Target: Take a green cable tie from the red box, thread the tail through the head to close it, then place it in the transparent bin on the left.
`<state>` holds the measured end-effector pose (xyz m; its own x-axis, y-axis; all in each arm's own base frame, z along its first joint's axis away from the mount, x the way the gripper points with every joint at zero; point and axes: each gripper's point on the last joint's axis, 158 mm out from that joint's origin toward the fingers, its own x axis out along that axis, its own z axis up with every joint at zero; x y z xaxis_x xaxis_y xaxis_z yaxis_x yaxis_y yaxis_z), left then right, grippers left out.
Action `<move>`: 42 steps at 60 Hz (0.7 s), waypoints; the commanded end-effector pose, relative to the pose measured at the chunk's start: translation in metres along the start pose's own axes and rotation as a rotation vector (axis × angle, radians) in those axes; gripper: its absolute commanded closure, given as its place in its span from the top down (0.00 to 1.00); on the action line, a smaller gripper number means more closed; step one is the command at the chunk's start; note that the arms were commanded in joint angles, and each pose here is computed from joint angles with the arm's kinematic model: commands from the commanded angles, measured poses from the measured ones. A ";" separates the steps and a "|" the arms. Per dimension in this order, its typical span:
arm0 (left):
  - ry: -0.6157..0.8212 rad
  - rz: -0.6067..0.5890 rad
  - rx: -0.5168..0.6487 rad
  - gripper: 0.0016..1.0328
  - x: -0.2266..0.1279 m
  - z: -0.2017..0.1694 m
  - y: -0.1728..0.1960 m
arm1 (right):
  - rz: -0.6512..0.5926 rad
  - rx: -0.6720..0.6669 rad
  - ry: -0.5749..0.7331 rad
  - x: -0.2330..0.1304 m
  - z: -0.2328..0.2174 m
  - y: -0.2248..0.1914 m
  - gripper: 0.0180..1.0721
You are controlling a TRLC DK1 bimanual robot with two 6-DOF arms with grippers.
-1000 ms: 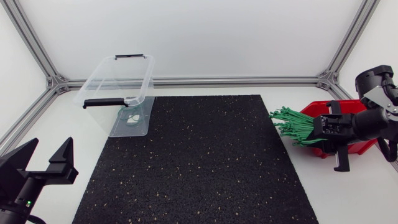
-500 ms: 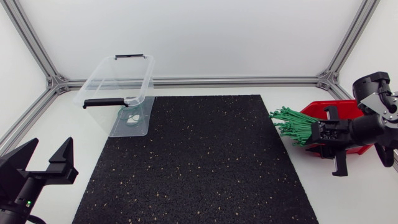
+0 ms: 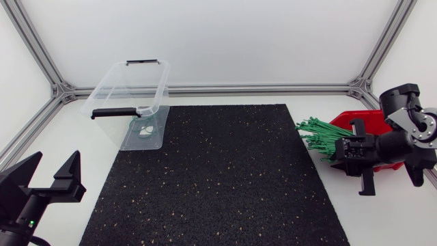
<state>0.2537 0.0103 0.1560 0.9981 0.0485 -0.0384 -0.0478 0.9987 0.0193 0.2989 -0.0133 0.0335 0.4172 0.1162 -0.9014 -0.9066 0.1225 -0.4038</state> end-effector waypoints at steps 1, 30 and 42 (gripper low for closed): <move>0.049 -0.008 -0.025 0.96 0.002 -0.022 -0.002 | 0.033 -0.016 0.011 0.007 -0.001 0.014 0.28; 0.049 -0.011 -0.025 0.96 0.002 -0.022 -0.003 | -0.004 -0.023 0.017 -0.002 -0.002 0.008 0.28; 0.049 -0.011 -0.025 0.96 0.002 -0.022 -0.003 | -0.016 -0.022 0.026 -0.008 -0.006 0.004 0.27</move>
<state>0.2538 0.0083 0.1559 0.9985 0.0398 -0.0388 -0.0390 0.9991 0.0192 0.2982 -0.0161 0.0404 0.4448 0.0976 -0.8903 -0.8933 0.1198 -0.4332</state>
